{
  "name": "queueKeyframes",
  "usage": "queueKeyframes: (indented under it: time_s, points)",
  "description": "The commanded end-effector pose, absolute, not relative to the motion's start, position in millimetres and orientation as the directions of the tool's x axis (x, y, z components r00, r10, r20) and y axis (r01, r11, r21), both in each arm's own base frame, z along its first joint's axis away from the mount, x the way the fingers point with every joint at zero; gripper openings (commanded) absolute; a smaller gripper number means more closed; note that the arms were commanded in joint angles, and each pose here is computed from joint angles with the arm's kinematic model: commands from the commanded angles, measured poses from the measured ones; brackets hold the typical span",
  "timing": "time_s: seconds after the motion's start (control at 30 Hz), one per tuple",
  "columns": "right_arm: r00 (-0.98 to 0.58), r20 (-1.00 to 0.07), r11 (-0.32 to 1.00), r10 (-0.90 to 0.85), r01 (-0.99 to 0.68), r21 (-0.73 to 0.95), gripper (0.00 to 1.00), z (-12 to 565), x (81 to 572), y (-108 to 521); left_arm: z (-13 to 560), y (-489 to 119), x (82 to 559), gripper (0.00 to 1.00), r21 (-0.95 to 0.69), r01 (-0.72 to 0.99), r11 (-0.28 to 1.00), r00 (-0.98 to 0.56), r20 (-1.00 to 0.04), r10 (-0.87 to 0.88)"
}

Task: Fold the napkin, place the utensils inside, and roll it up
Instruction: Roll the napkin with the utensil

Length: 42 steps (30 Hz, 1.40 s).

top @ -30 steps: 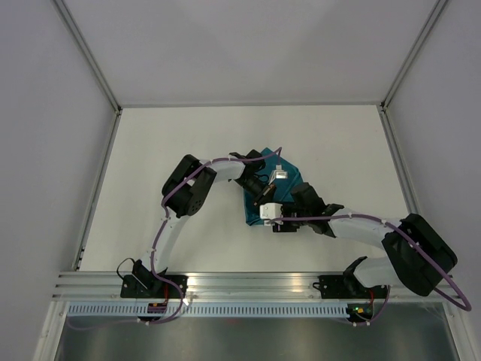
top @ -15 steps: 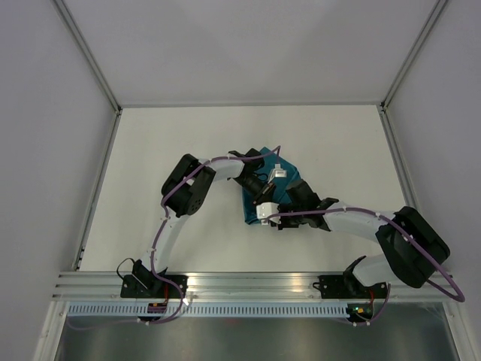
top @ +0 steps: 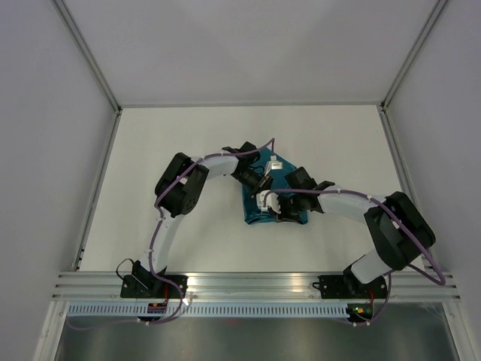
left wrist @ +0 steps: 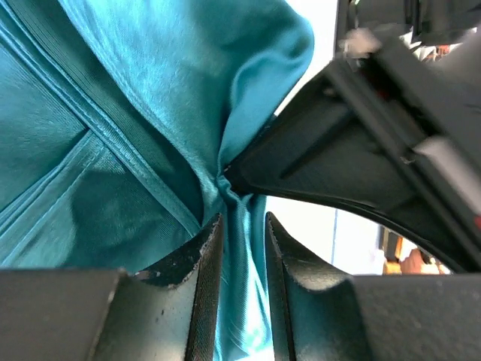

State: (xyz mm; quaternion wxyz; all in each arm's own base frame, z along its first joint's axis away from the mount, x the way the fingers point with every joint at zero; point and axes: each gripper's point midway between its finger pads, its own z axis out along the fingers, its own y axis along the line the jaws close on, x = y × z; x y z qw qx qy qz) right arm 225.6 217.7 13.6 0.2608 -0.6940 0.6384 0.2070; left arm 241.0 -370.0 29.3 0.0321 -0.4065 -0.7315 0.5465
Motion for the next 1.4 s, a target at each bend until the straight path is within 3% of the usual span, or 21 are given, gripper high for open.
queueKeyframes:
  time_s: [0.0, 0.23, 0.37, 0.43, 0.6, 0.83, 1.03, 1.23, 1.37]
  points:
    - [-0.043, -0.586, -0.047, -0.809, -0.989, 0.138, 0.12, -3, 192, 198, 72, -378, 259, 0.34, -0.771, 0.636, 0.023, -0.646, -0.516, 0.563]
    - [-0.18, -0.587, -0.037, -0.79, -0.94, 0.338, 0.12, 3, 187, 193, 85, -369, 283, 0.33, -0.694, 0.714, 0.09, -0.641, -0.597, 0.483]
    - [-0.237, -0.583, -0.033, -0.777, -0.91, 0.414, 0.12, 8, 196, 192, 81, -350, 307, 0.33, -0.603, 0.756, 0.256, -0.653, -0.665, 0.362]
    - [-0.287, -0.554, -0.018, -0.781, -0.877, 0.48, 0.12, 5, 193, 188, 97, -343, 319, 0.33, -0.491, 0.811, 0.319, -0.577, -0.762, 0.294]
    - [-0.358, -0.498, 0.009, -0.79, -0.819, 0.574, 0.11, 0, 202, 184, 136, -325, 334, 0.33, -0.278, 0.838, 0.469, -0.404, -0.894, 0.192]
    - [-0.438, -0.465, 0.045, -0.77, -0.763, 0.645, 0.11, 0, 222, 181, 139, -326, 316, 0.36, 0.005, 0.833, 0.553, -0.172, -0.948, 0.268]
    - [-0.483, -0.431, 0.067, -0.762, -0.721, 0.689, 0.11, -4, 229, 177, 138, -348, 285, 0.39, 0.226, 0.828, 0.513, 0.023, -0.928, 0.371]
    - [-0.507, -0.417, 0.083, -0.754, -0.703, 0.706, 0.11, -8, 232, 173, 124, -374, 259, 0.43, 0.459, 0.809, 0.369, 0.242, -0.83, 0.503]
    - [-0.514, -0.408, 0.088, -0.755, -0.695, 0.713, 0.11, -10, 231, 173, 108, -390, 246, 0.47, 0.529, 0.805, 0.269, 0.323, -0.771, 0.549]
